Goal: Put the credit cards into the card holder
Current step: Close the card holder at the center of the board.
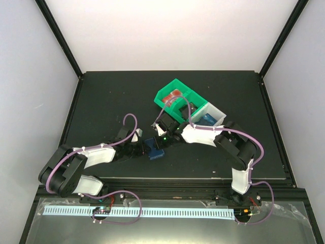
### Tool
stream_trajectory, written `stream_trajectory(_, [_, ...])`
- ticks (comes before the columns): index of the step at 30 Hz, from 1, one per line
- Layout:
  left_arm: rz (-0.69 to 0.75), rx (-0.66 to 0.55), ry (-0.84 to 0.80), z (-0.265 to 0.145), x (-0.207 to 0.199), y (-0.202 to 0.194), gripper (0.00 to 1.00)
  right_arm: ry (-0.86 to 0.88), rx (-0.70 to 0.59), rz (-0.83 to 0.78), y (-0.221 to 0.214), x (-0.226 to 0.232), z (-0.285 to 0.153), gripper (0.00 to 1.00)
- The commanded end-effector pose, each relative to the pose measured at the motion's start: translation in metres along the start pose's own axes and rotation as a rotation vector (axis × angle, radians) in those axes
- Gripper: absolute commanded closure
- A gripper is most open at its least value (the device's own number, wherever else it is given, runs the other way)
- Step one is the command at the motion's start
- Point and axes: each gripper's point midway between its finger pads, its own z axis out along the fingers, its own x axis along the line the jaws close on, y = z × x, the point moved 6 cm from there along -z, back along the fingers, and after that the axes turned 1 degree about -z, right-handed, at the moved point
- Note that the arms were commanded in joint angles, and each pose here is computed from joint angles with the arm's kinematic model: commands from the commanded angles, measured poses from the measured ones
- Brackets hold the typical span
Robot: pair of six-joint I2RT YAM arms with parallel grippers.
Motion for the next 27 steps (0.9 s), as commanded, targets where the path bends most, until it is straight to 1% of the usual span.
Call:
stream_trajectory(1, [-0.045,0.081,0.113,0.005,0.024,-0.019,0.83,-0.117,0.036,0.040,-0.009,-0.020,0.014,0.99])
stream_trajectory(11, [-0.045,0.081,0.118,0.004,0.025,-0.019,0.83,-0.179,0.073,0.076,-0.023,-0.036,0.021,0.99])
stream_trajectory(16, [-0.044,0.079,0.124,0.004,0.025,-0.019,0.83,-0.192,0.060,0.077,-0.023,-0.038,0.016,0.99])
stream_trajectory(22, [-0.045,0.083,0.129,0.005,0.026,-0.020,0.84,-0.127,0.009,0.091,-0.013,-0.027,0.000,0.99])
stream_trajectory(27, [-0.043,0.084,0.135,0.004,0.027,-0.021,0.85,-0.093,0.002,0.097,-0.006,-0.021,0.000,0.99])
